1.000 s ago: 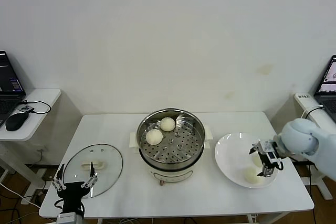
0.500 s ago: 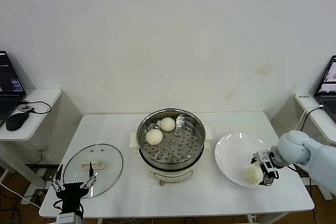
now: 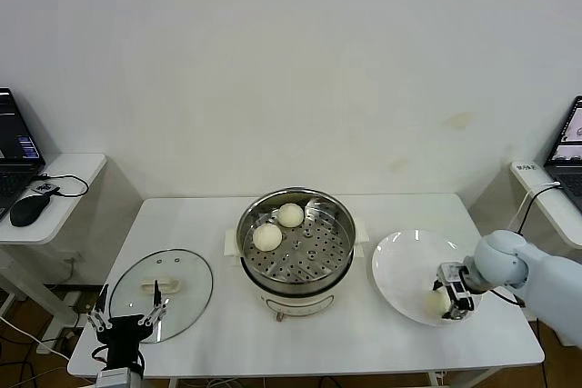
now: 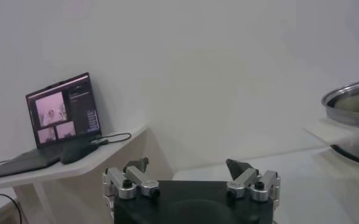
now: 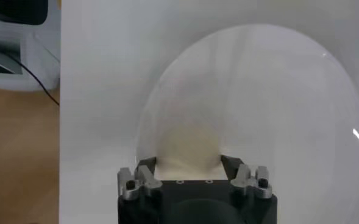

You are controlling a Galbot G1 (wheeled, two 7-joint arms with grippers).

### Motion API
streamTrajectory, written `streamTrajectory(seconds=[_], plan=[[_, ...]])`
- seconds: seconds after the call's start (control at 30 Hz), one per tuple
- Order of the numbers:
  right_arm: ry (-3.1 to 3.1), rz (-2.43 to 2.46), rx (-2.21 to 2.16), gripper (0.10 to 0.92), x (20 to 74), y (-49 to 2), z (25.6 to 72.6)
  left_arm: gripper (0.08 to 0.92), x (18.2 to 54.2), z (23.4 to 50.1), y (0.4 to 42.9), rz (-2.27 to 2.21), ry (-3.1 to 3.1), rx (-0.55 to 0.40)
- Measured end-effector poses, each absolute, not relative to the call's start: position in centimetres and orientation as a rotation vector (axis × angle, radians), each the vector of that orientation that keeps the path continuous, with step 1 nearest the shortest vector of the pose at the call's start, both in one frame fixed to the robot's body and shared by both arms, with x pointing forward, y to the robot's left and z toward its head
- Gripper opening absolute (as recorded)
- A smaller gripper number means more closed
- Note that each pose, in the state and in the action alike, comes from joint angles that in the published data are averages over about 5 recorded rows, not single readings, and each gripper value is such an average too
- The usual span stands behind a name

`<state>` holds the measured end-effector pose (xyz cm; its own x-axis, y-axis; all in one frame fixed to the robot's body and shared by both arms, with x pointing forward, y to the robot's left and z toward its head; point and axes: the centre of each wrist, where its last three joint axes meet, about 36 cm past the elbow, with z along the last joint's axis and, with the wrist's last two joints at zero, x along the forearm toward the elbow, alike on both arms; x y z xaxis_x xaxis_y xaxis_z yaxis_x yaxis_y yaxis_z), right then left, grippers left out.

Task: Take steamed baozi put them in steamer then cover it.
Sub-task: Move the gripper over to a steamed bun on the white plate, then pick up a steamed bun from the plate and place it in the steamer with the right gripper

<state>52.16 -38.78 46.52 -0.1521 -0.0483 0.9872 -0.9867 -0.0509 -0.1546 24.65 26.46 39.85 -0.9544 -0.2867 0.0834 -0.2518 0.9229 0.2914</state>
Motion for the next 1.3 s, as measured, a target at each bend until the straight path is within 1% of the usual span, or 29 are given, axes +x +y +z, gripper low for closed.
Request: streamTrajectory(seconds=[0.17, 0.33, 0.47, 0.7, 0.9, 1.03, 1.17, 1.3], plan=[[-1.334, 1.341, 1.207, 0.605, 52.5, -38.8, 47.5, 0.823, 24.7, 39.9, 26.5, -0.423, -2.959, 0.418], [-1.356, 1.346, 1.214, 0.61, 53.4, -38.5, 49.9, 0.823, 24.7, 39.9, 26.5, -0.42, -2.961, 0.419], [-1.4, 1.36, 1.223, 0.611, 54.6, -37.8, 53.0, 0.823, 24.7, 40.1, 26.4, -0.42, -2.967, 0.417], [-1.504, 1.402, 1.246, 0.611, 57.1, -35.7, 59.7, 0.823, 24.8, 40.3, 26.3, -0.412, -2.977, 0.414], [-1.56, 1.487, 1.304, 0.611, 58.9, -31.4, 65.6, 0.823, 24.9, 40.6, 26.3, -0.411, -2.984, 0.412], [-1.564, 1.549, 1.368, 0.611, 59.7, -27.5, 68.6, 0.823, 25.0, 40.6, 26.4, -0.408, -2.985, 0.418], [-1.528, 1.609, 1.459, 0.611, 60.2, -23.2, 70.0, 0.823, 25.0, 40.7, 26.6, -0.403, -2.983, 0.431], [-1.462, 1.674, 1.556, 0.611, 60.4, -19.0, 70.1, 0.823, 24.9, 40.7, 26.9, -0.397, -2.978, 0.45]])
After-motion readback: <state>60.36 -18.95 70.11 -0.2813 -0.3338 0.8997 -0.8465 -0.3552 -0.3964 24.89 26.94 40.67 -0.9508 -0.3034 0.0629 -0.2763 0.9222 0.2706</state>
